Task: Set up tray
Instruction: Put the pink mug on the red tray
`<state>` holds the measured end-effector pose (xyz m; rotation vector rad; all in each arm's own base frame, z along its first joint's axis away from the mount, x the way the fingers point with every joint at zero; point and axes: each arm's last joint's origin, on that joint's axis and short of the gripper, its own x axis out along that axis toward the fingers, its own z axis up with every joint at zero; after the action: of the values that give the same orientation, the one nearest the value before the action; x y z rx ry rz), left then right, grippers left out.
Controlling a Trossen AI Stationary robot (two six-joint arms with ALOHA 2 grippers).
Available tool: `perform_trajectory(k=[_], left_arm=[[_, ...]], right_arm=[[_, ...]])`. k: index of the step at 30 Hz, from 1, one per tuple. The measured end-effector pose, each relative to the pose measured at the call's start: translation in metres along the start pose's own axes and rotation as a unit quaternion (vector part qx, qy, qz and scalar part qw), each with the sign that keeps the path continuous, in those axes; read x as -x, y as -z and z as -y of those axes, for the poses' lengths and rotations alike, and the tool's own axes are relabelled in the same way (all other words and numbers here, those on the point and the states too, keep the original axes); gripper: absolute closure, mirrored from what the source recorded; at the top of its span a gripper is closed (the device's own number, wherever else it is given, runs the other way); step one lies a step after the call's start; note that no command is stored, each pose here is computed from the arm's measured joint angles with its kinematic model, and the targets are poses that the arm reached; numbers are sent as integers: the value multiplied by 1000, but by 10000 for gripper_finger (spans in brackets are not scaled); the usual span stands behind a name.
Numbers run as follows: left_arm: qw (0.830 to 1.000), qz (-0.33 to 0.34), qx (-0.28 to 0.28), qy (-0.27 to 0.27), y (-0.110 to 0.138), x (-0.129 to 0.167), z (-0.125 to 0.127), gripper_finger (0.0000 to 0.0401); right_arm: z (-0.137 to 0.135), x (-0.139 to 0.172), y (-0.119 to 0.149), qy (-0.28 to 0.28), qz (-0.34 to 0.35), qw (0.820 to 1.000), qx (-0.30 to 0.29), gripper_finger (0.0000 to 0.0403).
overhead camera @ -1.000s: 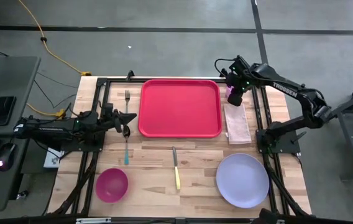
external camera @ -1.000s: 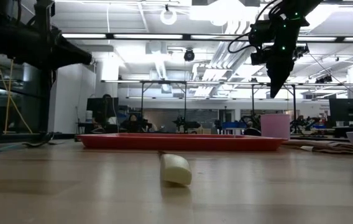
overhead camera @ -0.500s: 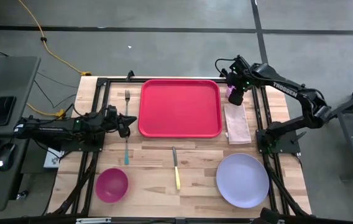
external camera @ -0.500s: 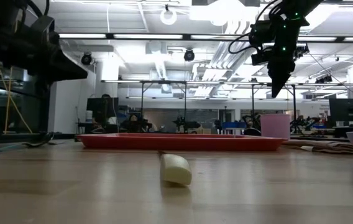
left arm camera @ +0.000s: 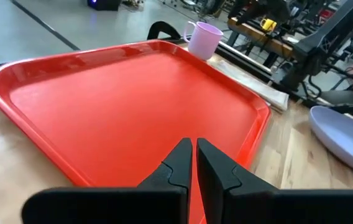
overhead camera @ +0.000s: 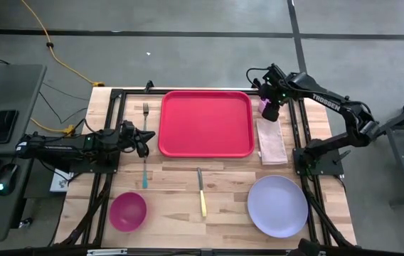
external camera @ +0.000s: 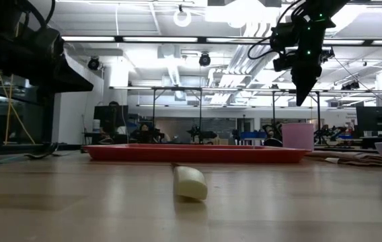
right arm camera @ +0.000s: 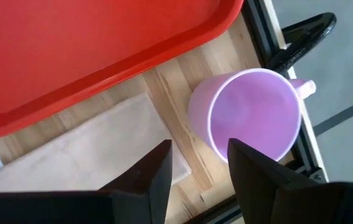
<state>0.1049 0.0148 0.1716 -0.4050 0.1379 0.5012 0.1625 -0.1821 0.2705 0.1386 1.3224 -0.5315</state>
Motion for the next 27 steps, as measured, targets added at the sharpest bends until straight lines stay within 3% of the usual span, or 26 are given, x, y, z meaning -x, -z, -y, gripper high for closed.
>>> perform_trajectory(k=[13, 19, 27], left_arm=[[1000, 0, -9, -1, 0, 0, 0, 345], [1000, 0, -9, -1, 0, 0, 0, 345], [1000, 0, -9, -1, 0, 0, 0, 345]], right_arm=[[-6, -16, 9, -14, -18, 1000, 20, 267], [-9, -33, 18, 17, -47, 998, 30, 267], [-8, -34, 15, 24, -26, 999, 42, 267]])
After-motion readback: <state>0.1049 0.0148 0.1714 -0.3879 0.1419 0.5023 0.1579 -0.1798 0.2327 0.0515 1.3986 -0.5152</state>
